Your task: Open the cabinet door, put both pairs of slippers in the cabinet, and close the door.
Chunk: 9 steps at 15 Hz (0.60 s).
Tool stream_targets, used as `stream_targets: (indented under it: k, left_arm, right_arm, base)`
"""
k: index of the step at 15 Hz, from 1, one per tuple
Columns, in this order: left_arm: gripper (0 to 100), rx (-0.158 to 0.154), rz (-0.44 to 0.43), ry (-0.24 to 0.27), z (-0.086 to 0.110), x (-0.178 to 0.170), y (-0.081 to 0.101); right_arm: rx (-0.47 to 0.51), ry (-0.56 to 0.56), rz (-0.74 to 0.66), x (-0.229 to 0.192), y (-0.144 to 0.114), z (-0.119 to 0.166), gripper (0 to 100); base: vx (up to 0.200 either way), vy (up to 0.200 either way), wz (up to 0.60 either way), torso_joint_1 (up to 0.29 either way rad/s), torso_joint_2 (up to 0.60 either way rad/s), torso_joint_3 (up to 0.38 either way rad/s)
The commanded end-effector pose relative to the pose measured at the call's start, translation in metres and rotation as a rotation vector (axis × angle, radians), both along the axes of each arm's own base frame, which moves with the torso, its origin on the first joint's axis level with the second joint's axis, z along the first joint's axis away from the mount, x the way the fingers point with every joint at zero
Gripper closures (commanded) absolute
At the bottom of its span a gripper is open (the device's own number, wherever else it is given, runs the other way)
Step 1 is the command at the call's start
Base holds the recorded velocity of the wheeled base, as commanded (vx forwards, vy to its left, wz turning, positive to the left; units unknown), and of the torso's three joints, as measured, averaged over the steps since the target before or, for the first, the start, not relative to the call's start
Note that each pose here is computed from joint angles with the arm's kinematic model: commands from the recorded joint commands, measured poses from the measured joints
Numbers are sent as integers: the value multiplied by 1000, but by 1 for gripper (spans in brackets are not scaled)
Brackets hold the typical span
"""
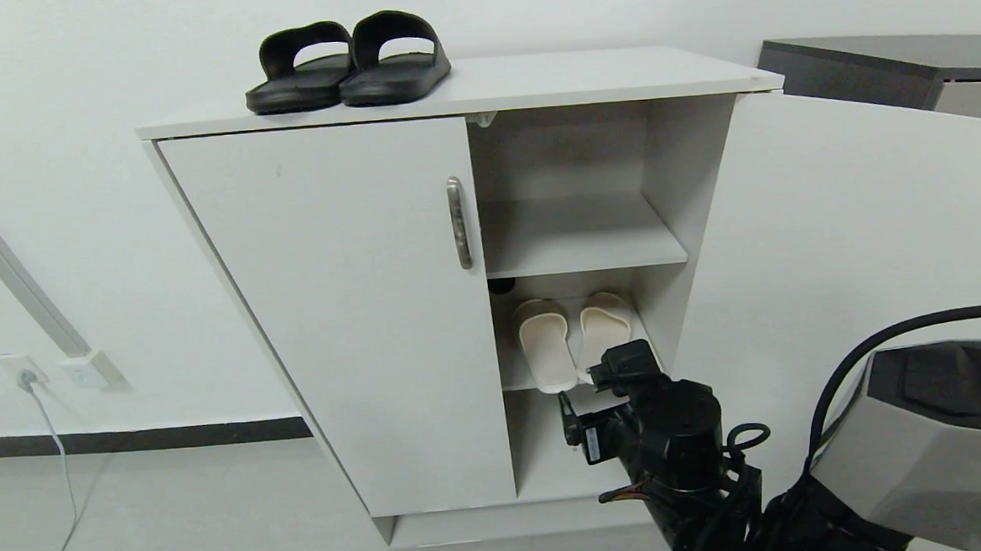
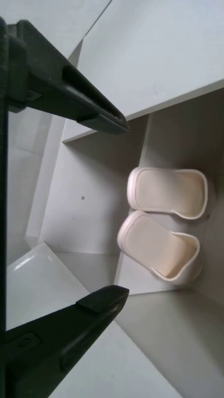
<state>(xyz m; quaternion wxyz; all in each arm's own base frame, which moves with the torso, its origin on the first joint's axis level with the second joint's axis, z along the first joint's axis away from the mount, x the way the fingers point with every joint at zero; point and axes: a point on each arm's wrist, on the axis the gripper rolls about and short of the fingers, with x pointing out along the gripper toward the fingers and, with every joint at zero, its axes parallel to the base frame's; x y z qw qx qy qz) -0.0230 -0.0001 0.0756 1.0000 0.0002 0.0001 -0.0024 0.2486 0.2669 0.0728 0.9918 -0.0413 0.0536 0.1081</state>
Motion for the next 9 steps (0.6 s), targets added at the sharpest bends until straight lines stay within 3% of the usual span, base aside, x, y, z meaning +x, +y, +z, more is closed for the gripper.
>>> stream_targets:
  k: [1,3,9]
  left_arm:
    - [100,0,0,1,0,0,0]
    - [100,0,0,1,0,0,0]
    - [100,1,0,1,0,0,0]
  right_arm:
    - [-2,2,3,-1,1,-1,0]
    - [-5,3,6,-2,1,-1,0]
    - [-4,3,7,-2,2,-2,0]
  base:
    - [0,0,0,0,0,0]
    - [0,0,0,0,0,0]
    - [0,200,0,5,4,5]
